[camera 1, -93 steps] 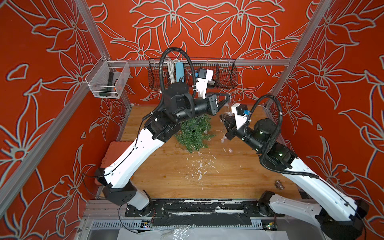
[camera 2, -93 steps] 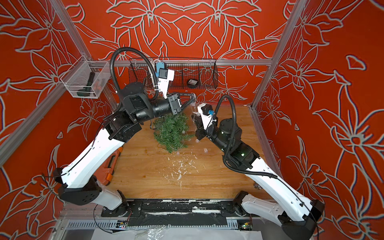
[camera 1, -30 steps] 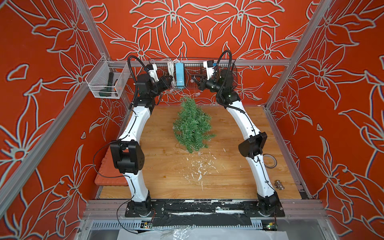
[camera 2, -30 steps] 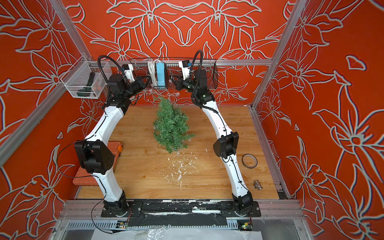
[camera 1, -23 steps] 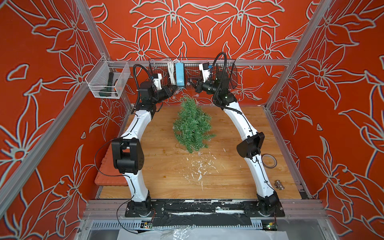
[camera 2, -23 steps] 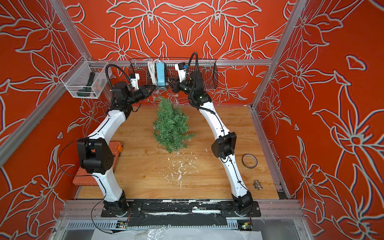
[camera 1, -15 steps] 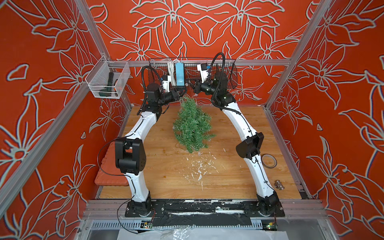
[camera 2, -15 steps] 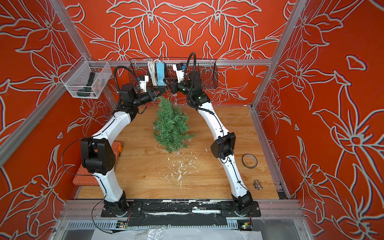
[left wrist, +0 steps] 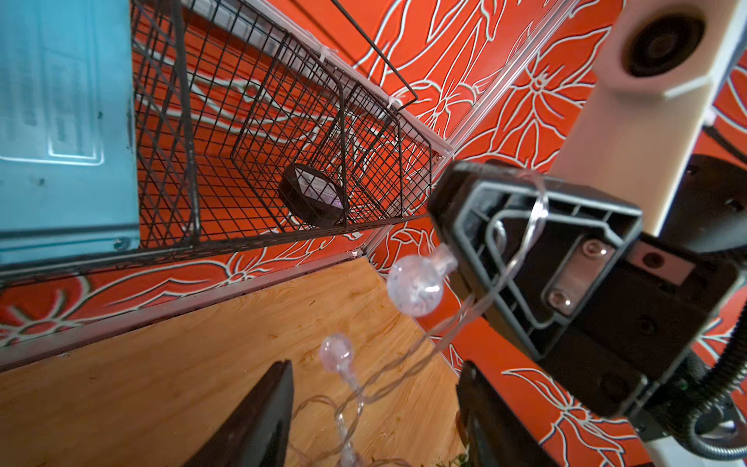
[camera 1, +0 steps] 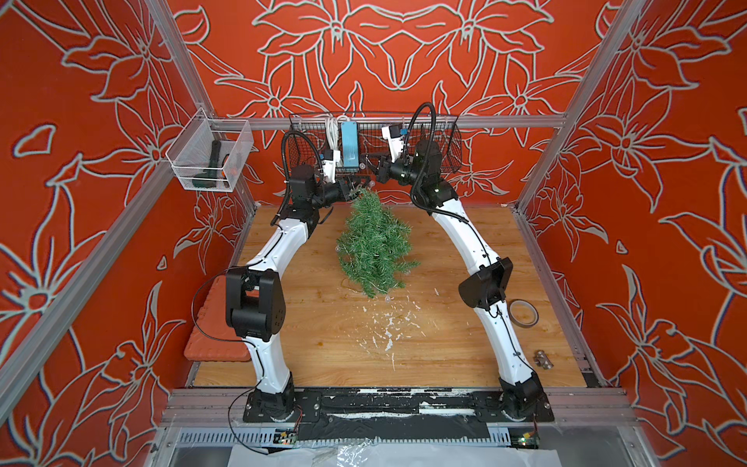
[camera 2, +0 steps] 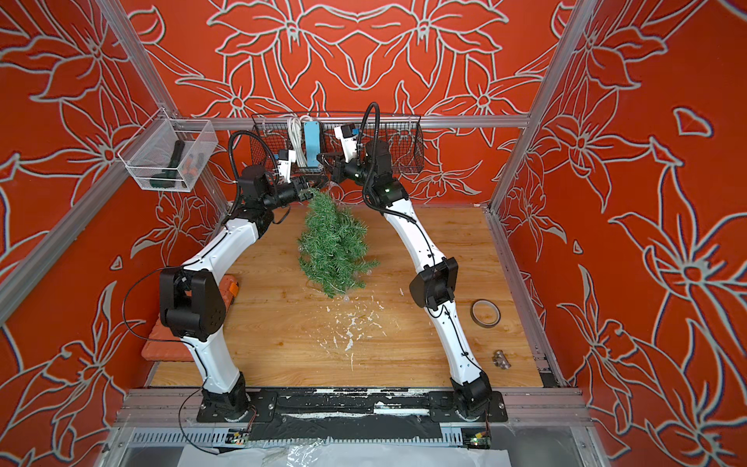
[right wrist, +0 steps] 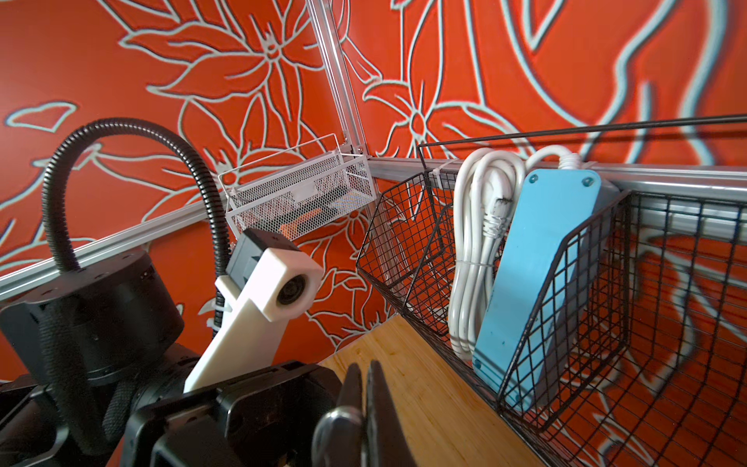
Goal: Remove string lights from the small christmas tree
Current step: Remove the light string from the Christmas tree.
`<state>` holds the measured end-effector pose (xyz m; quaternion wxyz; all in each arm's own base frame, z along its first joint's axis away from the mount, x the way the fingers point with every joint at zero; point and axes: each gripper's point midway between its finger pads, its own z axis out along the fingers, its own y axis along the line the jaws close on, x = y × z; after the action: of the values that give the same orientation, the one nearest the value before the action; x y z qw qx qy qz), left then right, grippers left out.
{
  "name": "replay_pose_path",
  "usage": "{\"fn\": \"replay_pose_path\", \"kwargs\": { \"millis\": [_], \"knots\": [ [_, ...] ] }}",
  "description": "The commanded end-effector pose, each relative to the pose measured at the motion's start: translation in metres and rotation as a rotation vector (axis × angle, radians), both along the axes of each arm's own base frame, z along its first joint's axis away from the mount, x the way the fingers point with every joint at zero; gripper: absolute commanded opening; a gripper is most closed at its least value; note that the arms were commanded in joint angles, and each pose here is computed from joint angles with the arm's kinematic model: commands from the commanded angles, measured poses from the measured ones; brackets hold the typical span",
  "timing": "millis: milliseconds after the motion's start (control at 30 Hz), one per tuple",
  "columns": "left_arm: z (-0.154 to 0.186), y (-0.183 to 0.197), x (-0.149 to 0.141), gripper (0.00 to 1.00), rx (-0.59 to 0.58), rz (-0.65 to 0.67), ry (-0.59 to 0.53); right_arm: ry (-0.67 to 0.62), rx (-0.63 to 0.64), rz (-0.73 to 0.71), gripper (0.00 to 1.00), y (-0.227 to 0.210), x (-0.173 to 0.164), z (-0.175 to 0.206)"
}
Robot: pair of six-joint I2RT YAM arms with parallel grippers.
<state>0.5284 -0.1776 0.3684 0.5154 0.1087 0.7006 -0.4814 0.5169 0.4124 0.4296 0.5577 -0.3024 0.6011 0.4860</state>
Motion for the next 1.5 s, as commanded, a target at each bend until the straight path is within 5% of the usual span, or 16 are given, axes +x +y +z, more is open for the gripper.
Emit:
{"fn": "replay_pose_path", "kwargs": {
  "millis": [0, 167, 300, 633, 800, 1200, 1467],
  "knots": [
    [0.018, -0.009, 0.002, 0.64, -0.003, -0.015, -0.075, -0.028, 0.022, 0.071, 0.00, 0.010, -0.020, 0.014],
    [0.020, -0.021, 0.004, 0.65, 0.013, -0.036, -0.096, -0.031, 0.033, 0.113, 0.00, 0.013, -0.030, 0.019],
    [0.012, -0.021, 0.012, 0.57, 0.022, -0.025, -0.075, -0.025, 0.044, 0.141, 0.00, 0.014, -0.036, 0.024],
    [0.007, -0.012, 0.015, 0.00, 0.053, 0.039, -0.070, -0.035, 0.049, 0.131, 0.00, 0.012, -0.039, 0.032],
    [0.007, -0.001, 0.019, 0.00, 0.066, 0.086, -0.058, -0.029, 0.053, 0.111, 0.00, 0.010, -0.038, 0.034],
    [0.018, 0.076, 0.033, 0.00, 0.035, 0.363, -0.002, -0.017, 0.032, 0.022, 0.45, -0.003, -0.034, 0.037],
    [0.041, 0.142, 0.021, 0.00, 0.048, 0.602, -0.001, -0.017, 0.055, -0.112, 0.50, -0.037, -0.022, 0.051]
  ]
}}
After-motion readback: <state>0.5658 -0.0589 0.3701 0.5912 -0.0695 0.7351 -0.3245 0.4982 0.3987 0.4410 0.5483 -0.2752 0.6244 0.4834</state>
